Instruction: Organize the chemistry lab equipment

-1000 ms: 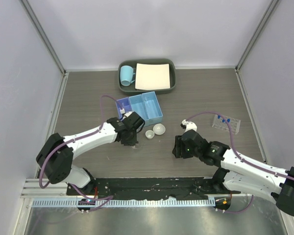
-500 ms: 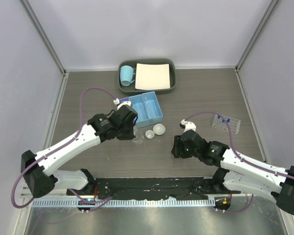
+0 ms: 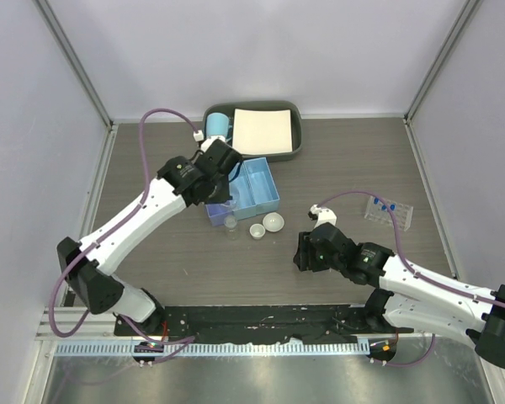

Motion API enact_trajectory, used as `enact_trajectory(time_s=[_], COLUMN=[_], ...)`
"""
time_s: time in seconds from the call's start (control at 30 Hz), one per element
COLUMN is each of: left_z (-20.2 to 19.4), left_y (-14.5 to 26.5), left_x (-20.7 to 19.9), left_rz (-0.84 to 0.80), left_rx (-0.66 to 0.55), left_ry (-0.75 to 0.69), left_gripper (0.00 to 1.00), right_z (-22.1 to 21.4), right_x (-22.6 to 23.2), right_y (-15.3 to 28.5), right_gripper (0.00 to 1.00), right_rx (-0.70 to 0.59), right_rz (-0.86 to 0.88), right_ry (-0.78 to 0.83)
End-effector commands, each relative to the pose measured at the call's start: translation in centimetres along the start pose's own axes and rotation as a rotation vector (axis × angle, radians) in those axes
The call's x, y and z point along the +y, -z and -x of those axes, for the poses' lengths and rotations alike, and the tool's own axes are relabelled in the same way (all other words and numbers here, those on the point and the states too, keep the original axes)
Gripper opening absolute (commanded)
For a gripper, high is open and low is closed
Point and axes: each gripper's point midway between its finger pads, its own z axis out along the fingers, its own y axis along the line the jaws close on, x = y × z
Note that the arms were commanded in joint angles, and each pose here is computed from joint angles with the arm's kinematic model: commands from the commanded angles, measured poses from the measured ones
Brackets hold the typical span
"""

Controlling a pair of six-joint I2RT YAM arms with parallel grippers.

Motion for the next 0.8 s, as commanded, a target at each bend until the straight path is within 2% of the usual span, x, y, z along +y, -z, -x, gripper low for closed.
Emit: enact_trajectory(time_s=[0.0, 0.2, 0.37, 0.77], left_z=[1.2, 1.9, 2.1, -0.2], left_y=[-2.2, -6.0, -8.1, -12.5], left_x=[2.3, 4.7, 4.5, 4.8], left_rz=[0.044, 0.040, 0.030, 0.020], left_rx=[0.012, 0.063, 0.084, 0.167], left_ry=[0.038, 0.151, 0.161, 0.217], left_gripper=[0.00, 0.00, 0.00, 0.00], right_z=[1.7, 1.7, 1.5, 0.8], right_x=[1.1, 1.2, 1.1, 0.7], right_y=[0.5, 0.7, 0.6, 0.5], right_gripper=[0.52, 0.52, 0.52, 0.52], right_rx=[-0.058, -0.061, -0.060, -0.052], right_rz=[0.028, 0.037, 0.036, 0.036], right_ry=[-0.028, -0.033, -0.032, -0.033])
